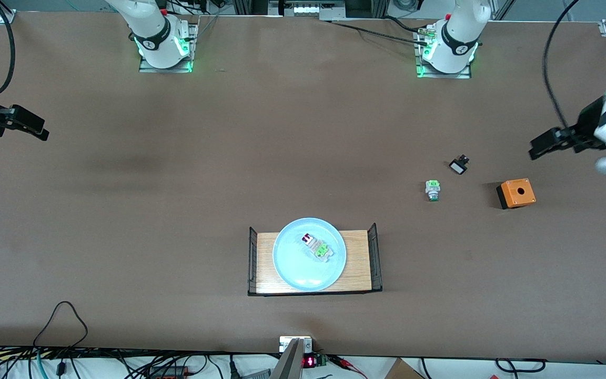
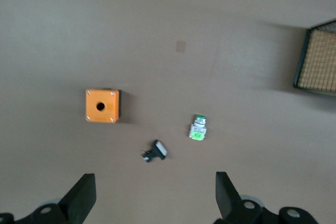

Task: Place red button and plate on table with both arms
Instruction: 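Move the left gripper over toward the plate on the wooden tray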

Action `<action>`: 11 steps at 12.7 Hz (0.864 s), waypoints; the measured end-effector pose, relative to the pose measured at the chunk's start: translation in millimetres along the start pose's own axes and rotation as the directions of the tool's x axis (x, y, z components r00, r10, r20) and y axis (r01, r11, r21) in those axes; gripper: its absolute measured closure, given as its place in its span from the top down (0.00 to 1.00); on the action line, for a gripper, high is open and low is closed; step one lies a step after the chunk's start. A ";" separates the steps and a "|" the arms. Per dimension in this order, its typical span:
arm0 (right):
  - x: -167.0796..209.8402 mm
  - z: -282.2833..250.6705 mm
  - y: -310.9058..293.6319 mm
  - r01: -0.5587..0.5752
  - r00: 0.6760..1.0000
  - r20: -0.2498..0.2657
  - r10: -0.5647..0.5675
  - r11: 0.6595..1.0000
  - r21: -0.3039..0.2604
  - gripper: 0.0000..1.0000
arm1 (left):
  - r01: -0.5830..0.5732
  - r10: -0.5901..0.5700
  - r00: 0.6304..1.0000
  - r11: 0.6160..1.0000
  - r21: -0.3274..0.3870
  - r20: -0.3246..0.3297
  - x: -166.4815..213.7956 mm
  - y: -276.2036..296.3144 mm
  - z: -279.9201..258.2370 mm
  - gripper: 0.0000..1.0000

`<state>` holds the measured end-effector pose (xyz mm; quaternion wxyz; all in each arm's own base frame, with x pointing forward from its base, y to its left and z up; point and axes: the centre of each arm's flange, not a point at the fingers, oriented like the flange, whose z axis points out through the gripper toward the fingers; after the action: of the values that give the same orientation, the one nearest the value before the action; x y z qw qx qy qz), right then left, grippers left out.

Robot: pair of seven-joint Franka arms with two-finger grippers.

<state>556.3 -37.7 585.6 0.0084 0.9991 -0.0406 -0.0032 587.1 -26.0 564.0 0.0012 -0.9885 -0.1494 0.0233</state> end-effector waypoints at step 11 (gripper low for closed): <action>0.1 0.1 -0.1 0.000 1.000 -0.001 0.000 1.000 0.000 1.00 | 0.819 -0.816 0.572 0.564 -0.107 0.081 28.1 207.0 37.7 1.00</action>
<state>556.4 -37.5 585.4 0.0085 0.9991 -0.0405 -0.0028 673.3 -215.6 523.1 -0.0551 -0.8048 -0.5906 0.0211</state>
